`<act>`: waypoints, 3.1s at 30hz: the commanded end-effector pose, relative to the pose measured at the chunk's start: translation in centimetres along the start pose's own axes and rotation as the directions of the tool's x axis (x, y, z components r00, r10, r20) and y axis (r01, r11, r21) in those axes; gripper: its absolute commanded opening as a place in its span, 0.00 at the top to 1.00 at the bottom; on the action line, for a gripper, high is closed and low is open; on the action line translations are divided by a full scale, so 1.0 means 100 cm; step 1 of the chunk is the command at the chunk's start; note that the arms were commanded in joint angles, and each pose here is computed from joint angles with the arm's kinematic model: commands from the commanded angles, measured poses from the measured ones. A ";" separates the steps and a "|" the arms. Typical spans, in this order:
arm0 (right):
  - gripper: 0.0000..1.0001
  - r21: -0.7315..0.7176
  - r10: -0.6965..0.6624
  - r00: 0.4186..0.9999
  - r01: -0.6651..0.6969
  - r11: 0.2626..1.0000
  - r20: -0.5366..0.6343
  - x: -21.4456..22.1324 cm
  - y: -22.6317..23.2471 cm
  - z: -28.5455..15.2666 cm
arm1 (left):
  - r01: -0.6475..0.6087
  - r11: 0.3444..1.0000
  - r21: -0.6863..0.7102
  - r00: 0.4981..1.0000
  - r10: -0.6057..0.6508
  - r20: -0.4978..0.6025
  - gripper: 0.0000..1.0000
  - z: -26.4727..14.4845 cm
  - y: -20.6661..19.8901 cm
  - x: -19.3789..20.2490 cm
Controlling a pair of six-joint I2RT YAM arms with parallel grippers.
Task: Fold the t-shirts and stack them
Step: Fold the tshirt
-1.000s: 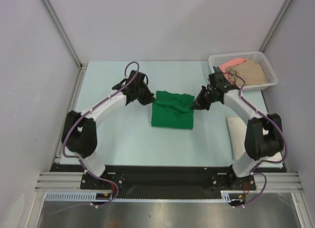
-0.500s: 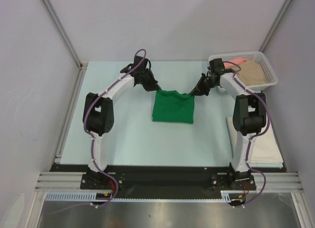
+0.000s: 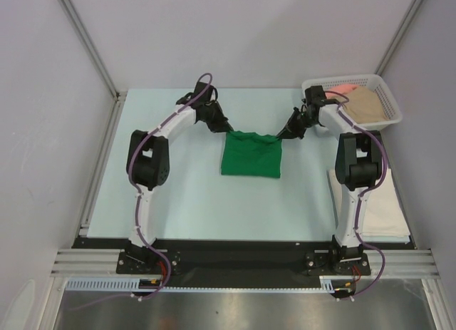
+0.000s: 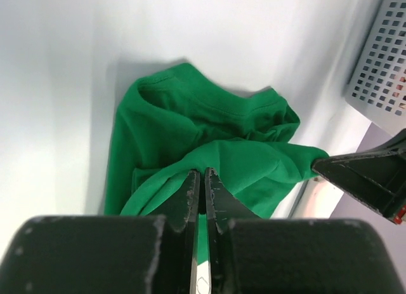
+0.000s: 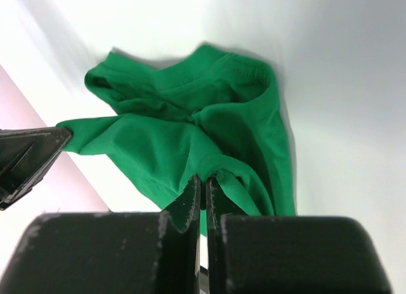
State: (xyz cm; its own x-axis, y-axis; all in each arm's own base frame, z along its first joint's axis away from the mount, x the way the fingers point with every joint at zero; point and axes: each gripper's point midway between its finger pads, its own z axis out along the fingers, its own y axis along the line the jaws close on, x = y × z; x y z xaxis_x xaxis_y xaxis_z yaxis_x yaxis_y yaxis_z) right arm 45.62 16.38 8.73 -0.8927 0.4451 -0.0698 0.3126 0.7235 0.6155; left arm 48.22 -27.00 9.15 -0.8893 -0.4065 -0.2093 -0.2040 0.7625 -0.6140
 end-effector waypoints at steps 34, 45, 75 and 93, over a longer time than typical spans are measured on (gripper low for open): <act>0.82 0.074 -0.437 0.880 0.431 0.899 0.187 -0.009 0.040 0.009 | -0.395 0.883 0.254 0.916 0.355 0.188 0.69 0.003 -0.070 0.026; 0.84 0.218 -0.448 0.883 0.414 0.884 0.137 -0.034 -0.011 0.042 | -0.291 0.942 0.168 0.952 0.267 0.153 0.71 0.049 -0.007 -0.009; 0.25 0.415 -0.455 0.879 0.365 0.833 0.141 -0.017 0.013 -0.094 | -0.544 0.800 -0.252 0.737 0.599 0.314 0.32 -0.116 -0.033 -0.035; 0.07 0.217 -0.279 0.937 0.234 0.948 0.209 0.065 -0.041 -0.179 | -0.919 -0.214 -0.330 -0.278 0.947 0.159 0.26 -0.094 -0.041 0.245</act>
State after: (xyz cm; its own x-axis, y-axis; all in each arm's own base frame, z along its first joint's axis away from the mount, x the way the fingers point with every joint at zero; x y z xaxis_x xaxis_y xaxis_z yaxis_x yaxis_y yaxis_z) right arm 33.42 6.46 17.99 -0.8794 0.3155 -0.3565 0.1931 0.9209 0.3387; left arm 21.50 -33.56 12.63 -0.0927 0.6988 -0.7092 0.7881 0.4868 0.3767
